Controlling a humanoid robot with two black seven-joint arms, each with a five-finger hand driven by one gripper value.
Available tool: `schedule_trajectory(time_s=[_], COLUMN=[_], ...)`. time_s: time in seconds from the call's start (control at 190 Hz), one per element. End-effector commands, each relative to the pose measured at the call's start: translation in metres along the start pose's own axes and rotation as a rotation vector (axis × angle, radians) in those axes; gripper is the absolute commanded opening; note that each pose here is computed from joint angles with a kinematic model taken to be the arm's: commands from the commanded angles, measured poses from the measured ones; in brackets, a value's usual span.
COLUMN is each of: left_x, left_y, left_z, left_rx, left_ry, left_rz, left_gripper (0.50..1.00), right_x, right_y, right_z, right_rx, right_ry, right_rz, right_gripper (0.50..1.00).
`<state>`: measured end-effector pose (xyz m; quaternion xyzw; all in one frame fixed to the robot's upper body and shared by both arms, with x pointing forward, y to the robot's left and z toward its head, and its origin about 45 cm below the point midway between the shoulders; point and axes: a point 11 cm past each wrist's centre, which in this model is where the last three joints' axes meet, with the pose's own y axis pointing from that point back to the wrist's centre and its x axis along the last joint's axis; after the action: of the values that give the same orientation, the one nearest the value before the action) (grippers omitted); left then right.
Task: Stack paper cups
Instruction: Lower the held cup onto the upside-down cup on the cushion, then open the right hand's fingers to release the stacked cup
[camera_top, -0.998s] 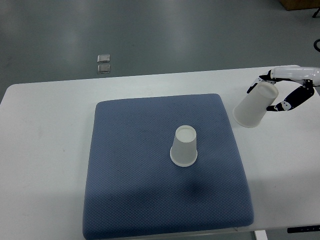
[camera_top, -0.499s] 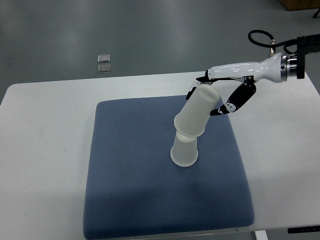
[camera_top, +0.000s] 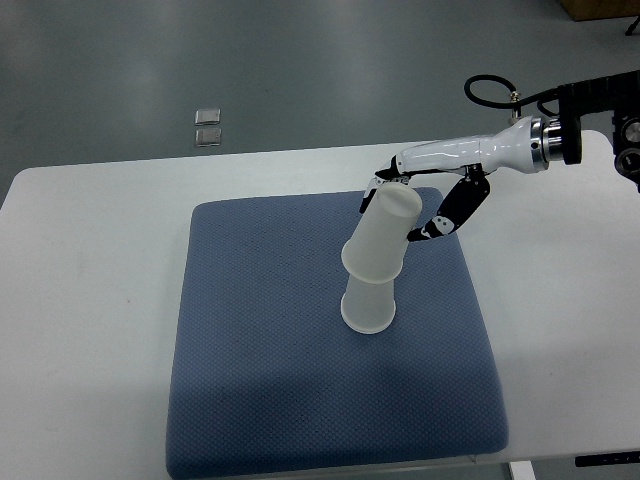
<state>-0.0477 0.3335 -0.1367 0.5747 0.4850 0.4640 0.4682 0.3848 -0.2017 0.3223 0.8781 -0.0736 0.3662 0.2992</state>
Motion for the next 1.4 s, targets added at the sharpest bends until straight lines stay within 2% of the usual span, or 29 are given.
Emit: schedule_trajectory(time_s=[0.0, 0.52, 0.62, 0.814, 0.851, 0.935, 0.971, 1.234, 1.397], left_x=[0.000, 0.000, 0.000, 0.000, 0.000, 0.000, 0.000, 0.000, 0.000], left_y=[0.000, 0.000, 0.000, 0.000, 0.000, 0.000, 0.000, 0.000, 0.000], left_z=[0.000, 0.000, 0.000, 0.000, 0.000, 0.000, 0.000, 0.000, 0.000], left_rx=[0.001, -0.001, 0.001, 0.001, 0.001, 0.001, 0.000, 0.001, -0.001], left_ry=[0.000, 0.000, 0.000, 0.000, 0.000, 0.000, 0.000, 0.000, 0.000], left_rz=[0.000, 0.000, 0.000, 0.000, 0.000, 0.000, 0.000, 0.000, 0.000], left_gripper=[1.000, 1.000, 1.000, 1.000, 1.000, 1.000, 1.000, 1.000, 1.000], right_x=[-0.001, -0.017, -0.017, -0.019, -0.019, -0.019, -0.017, -0.003, -0.004], right_y=[-0.001, -0.009, -0.010, -0.016, -0.016, -0.017, -0.017, -0.009, -0.015], right_z=[0.001, 0.007, 0.007, 0.005, 0.004, 0.003, 0.004, 0.016, 0.030], right_rx=[-0.002, -0.020, -0.021, -0.009, -0.007, -0.004, -0.004, -0.016, 0.044], right_ry=[0.000, 0.002, 0.001, 0.004, 0.004, 0.004, 0.002, -0.051, -0.258], right_rz=[-0.002, -0.051, -0.051, -0.058, -0.058, -0.059, -0.049, 0.031, 0.122], right_gripper=[0.658, 0.664, 0.684, 0.799, 0.844, 0.866, 0.901, 0.905, 0.903])
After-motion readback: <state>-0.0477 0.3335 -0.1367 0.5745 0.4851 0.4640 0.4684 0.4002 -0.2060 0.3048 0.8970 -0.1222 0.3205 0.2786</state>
